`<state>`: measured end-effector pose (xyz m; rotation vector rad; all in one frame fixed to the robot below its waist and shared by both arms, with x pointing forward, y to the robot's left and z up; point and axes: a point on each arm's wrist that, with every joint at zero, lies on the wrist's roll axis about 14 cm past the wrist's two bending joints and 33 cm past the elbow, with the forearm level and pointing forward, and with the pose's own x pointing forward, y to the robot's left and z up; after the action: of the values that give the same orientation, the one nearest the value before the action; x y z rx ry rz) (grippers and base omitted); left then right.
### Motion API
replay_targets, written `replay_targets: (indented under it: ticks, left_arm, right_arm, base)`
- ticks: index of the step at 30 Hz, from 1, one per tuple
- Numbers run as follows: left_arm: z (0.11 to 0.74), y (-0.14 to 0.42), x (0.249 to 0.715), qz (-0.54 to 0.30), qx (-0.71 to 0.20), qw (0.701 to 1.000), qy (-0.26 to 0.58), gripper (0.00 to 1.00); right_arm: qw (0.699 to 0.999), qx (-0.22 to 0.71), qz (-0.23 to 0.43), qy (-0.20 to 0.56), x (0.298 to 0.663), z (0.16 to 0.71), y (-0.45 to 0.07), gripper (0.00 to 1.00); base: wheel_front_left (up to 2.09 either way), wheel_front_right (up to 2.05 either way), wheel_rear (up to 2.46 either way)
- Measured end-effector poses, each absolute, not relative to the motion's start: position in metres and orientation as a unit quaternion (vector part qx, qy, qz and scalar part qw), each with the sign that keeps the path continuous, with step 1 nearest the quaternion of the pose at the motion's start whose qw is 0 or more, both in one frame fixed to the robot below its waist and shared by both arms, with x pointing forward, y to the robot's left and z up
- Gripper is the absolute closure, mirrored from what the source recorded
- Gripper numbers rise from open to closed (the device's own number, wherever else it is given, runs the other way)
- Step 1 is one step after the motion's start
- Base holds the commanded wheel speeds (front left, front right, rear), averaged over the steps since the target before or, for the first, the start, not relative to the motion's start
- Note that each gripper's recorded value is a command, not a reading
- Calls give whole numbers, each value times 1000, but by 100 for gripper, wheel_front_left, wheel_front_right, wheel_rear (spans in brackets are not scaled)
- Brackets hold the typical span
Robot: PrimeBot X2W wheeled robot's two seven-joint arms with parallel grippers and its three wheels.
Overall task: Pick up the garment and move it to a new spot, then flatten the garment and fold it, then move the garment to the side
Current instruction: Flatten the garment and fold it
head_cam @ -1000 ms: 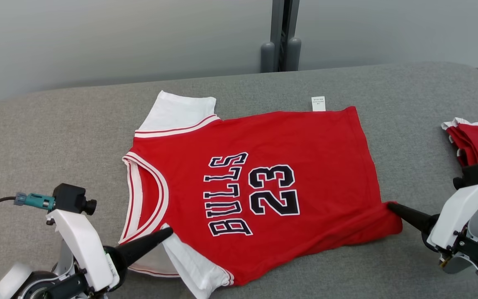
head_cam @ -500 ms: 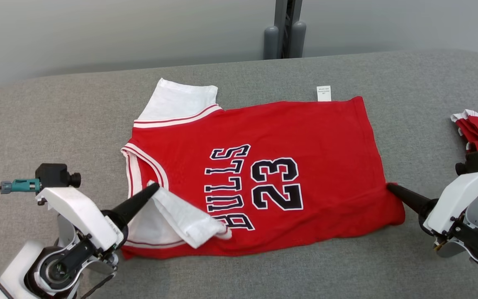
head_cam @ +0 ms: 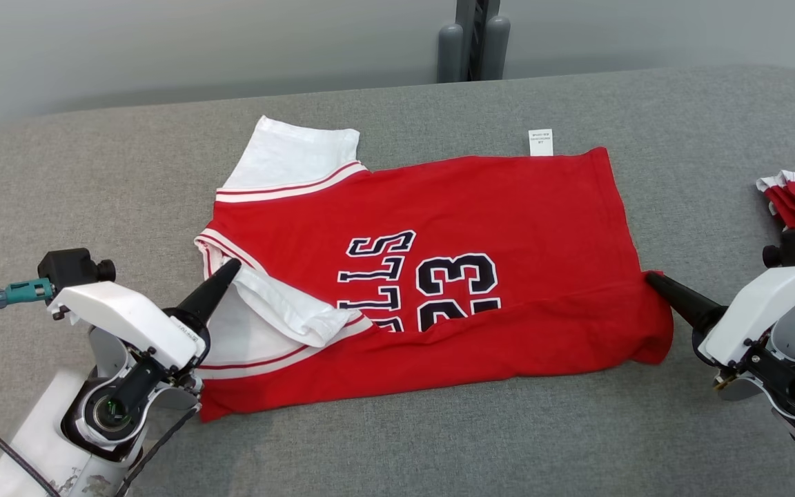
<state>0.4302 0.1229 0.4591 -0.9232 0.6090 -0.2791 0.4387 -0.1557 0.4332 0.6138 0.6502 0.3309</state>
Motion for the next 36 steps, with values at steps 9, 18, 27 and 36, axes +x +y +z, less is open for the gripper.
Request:
replay_targets:
  ticks: [9, 18, 27, 36]
  left_arm:
    - [450, 122, 444, -121, -434, 848, 281, 100]
    - [445, 117, 456, -115, -431, 852, 273, 100]
    - [439, 119, 463, -100, -434, 855, 266, 100]
    - [434, 118, 465, -96, -432, 857, 266, 100]
  right_arm:
    - [889, 300, 151, 310, 443, 427, -157, 100]
    - [891, 301, 141, 308, 444, 423, -161, 100]
    - [893, 300, 135, 309, 445, 419, -164, 100]
    - [892, 300, 132, 311, 446, 417, -165, 100]
  base:
    - [0, 0, 0]
    - [0, 0, 0]
    - [0, 0, 0]
    - [0, 0, 0]
